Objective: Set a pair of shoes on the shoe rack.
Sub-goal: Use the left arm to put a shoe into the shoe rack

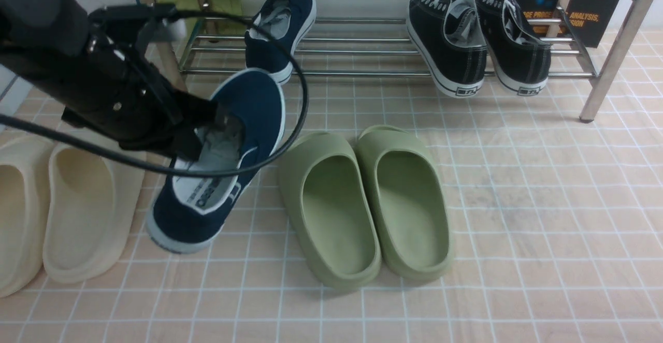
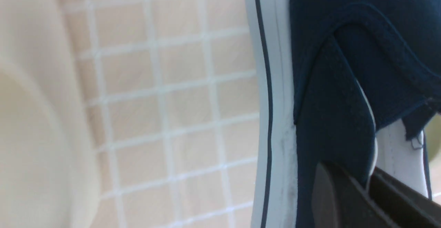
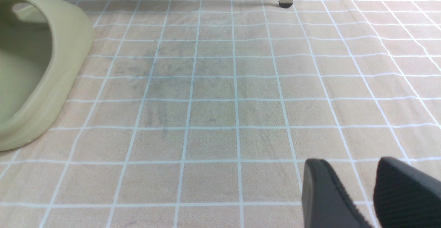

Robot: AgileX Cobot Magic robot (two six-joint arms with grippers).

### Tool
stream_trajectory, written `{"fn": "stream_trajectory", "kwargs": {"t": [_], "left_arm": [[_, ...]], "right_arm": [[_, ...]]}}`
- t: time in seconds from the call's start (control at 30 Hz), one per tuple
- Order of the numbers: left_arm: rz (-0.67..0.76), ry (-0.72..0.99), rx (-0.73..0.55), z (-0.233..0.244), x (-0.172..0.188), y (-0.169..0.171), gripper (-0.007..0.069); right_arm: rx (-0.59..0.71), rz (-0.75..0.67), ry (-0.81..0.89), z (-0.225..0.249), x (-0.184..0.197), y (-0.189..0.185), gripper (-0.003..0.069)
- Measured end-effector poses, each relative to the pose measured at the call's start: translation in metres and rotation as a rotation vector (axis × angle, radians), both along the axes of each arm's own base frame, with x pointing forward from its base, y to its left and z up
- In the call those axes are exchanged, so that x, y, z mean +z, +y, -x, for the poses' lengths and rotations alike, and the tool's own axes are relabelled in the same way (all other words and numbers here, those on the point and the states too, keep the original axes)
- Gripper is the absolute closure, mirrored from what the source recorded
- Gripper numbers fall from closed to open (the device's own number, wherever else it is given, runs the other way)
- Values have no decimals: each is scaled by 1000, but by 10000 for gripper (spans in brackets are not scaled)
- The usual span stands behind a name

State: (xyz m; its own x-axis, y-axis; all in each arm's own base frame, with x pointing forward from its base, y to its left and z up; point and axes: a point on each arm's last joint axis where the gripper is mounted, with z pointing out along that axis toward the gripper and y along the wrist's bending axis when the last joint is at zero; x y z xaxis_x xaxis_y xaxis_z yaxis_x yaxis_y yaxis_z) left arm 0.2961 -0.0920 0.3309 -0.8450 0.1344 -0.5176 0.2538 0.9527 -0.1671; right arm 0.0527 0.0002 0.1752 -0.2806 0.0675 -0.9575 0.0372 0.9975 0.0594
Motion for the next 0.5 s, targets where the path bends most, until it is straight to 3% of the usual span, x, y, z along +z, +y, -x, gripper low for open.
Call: {"fn": "stream_trajectory", "kwargs": {"t": [0.5], "left_arm": [[203, -46, -32, -111, -31, -45, 589]], "right_arm": [[0, 0, 0, 0, 0, 0, 421]]}}
